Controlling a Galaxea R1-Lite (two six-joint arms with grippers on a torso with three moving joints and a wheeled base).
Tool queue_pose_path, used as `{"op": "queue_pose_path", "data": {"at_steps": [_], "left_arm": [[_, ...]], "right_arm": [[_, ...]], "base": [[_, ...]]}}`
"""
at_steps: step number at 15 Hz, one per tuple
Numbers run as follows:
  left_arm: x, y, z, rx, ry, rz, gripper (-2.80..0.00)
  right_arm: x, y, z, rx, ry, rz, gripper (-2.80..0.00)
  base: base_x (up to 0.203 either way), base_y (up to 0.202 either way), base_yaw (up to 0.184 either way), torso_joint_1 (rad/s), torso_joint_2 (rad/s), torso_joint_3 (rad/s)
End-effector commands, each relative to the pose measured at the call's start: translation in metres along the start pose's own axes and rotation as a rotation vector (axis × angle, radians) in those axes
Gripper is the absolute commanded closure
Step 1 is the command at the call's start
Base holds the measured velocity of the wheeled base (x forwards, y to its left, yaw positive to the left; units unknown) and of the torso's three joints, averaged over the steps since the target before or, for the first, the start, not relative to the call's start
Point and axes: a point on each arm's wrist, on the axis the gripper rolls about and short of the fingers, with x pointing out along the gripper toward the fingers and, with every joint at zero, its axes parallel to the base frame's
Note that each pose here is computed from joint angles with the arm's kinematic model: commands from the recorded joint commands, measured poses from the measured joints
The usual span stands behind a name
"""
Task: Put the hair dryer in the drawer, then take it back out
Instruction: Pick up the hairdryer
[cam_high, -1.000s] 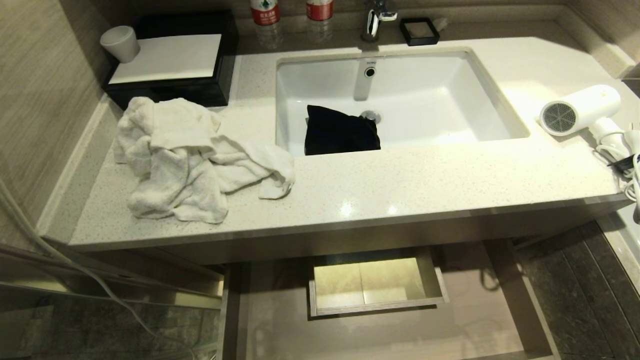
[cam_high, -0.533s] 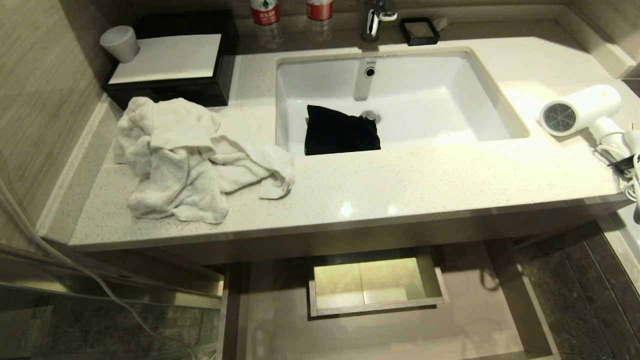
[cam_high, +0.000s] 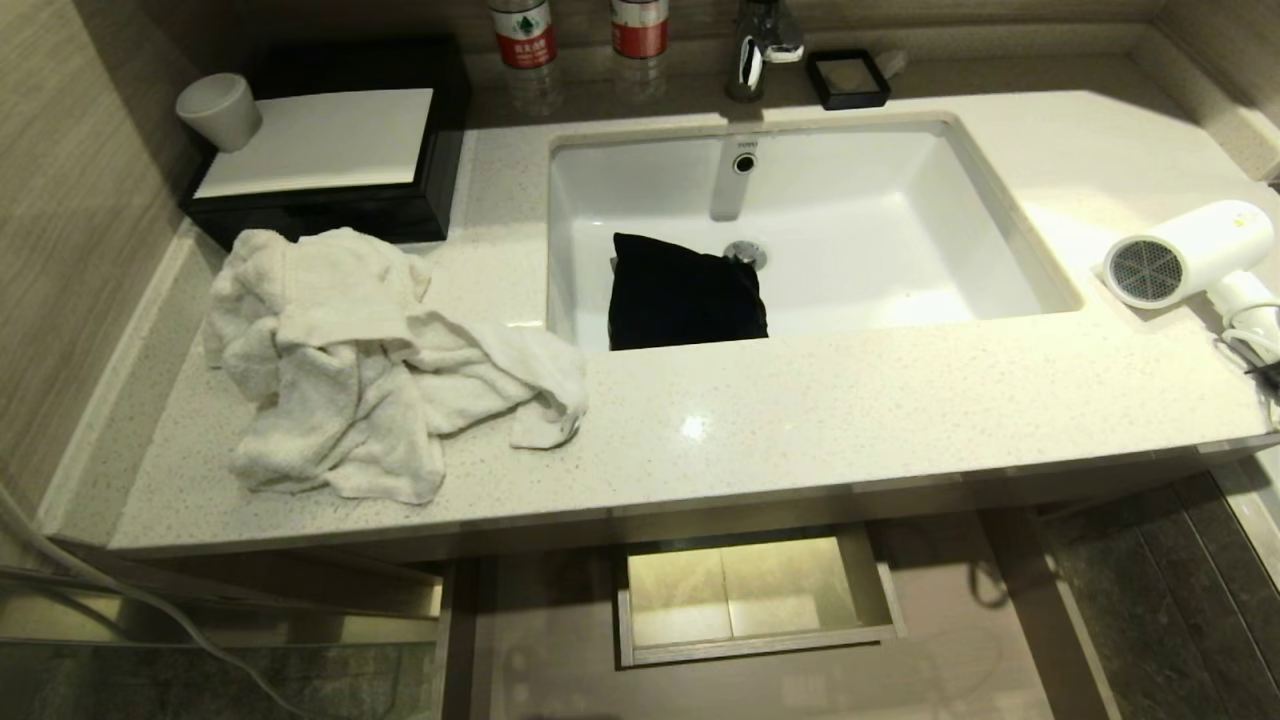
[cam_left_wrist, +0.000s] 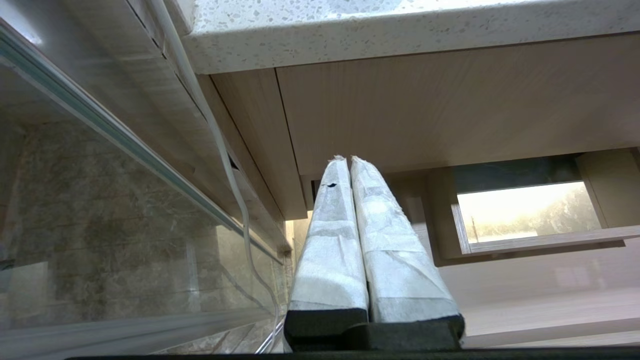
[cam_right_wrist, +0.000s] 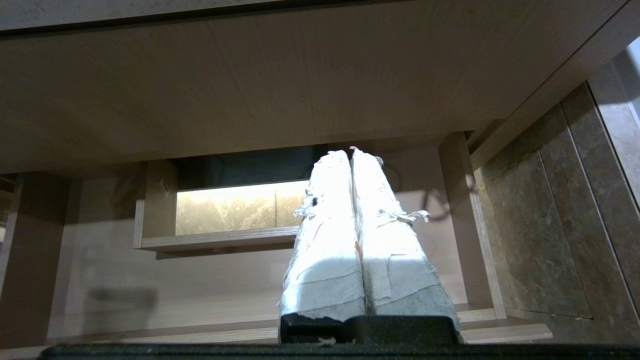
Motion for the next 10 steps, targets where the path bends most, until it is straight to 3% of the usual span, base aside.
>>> {"op": "queue_pose_path", "data": {"at_steps": [1, 10], "left_arm": [[0.0001, 0.0000, -0.0003, 0.000, 0.001, 0.000, 0.00], [0.0001, 0.0000, -0.0004, 0.000, 0.001, 0.000, 0.00]], "right_arm": [[0.0000, 0.0000, -0.0004, 0.006, 0.000, -0.001, 0.00], [0.0001, 0.0000, -0.0003, 0.008, 0.000, -0.001, 0.00]], "base": [[0.000, 0.000, 0.000, 0.044, -0.03, 0.023], [0.000, 0.000, 0.000, 0.000, 0.00, 0.000]]}}
